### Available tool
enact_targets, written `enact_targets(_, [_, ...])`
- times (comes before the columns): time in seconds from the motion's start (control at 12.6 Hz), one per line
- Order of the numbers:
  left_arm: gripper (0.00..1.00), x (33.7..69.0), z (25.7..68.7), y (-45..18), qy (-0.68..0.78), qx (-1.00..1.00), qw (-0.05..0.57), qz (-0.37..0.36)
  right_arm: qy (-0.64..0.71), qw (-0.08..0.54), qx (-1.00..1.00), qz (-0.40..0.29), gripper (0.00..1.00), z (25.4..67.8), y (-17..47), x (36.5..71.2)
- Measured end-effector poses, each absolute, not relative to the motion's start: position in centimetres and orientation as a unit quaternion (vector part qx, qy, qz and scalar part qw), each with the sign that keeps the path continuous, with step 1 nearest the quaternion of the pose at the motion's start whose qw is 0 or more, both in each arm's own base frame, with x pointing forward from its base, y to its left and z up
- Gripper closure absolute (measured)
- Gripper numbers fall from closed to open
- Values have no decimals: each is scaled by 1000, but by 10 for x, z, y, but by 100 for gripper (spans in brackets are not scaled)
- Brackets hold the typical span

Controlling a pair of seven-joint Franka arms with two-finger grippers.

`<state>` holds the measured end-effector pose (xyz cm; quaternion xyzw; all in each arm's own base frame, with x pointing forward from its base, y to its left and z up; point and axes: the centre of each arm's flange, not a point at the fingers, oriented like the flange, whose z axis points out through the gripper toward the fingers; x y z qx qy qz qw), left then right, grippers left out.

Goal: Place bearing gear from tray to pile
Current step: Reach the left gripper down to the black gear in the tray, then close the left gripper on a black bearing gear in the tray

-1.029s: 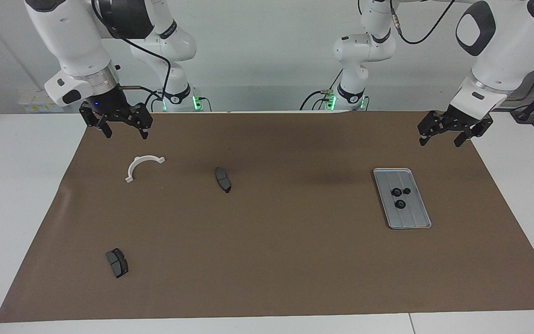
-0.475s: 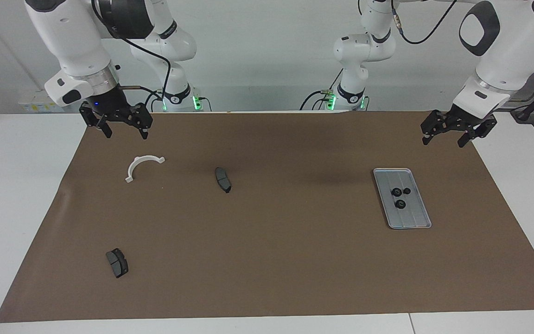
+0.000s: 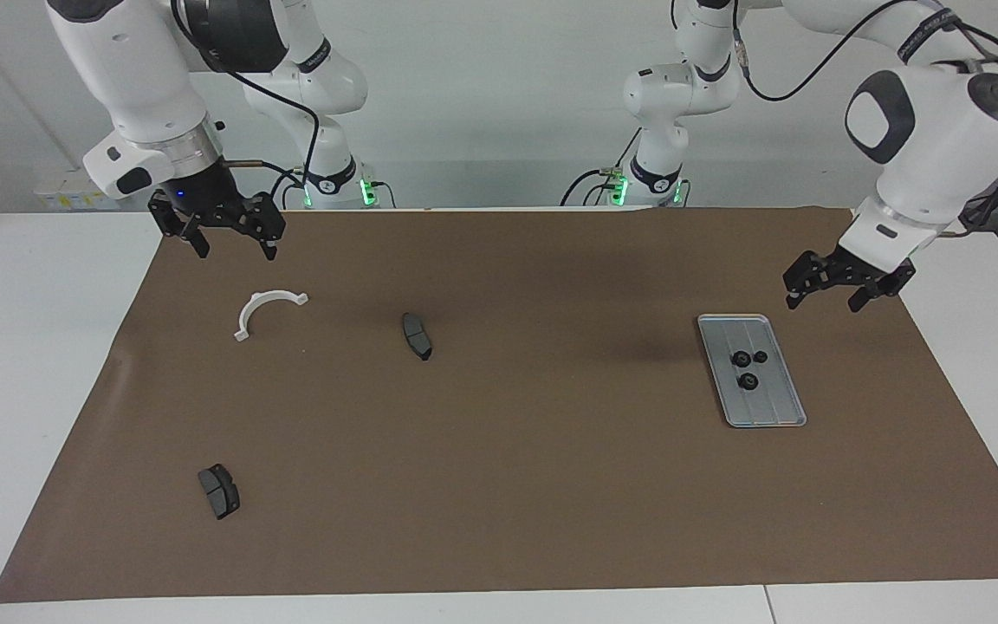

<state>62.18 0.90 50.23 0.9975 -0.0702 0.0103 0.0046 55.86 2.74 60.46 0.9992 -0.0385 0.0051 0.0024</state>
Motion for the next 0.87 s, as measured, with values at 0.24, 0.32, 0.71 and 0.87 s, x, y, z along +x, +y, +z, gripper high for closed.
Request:
enact_targets(0.24, [0, 632, 439, 7, -71, 997, 7, 7, -38, 2, 999, 5, 0, 605, 27, 559])
enact_targets(0.32, [2, 634, 424, 6, -72, 997, 8, 2, -38, 2, 999, 5, 0, 605, 27, 559])
enact_targets(0.71, [14, 632, 359, 2, -78, 997, 9, 13, -38, 2, 999, 5, 0, 605, 27, 559])
enact_targets(0.87, [19, 624, 342, 1, -80, 997, 9, 9, -38, 2, 999, 5, 0, 605, 27, 559])
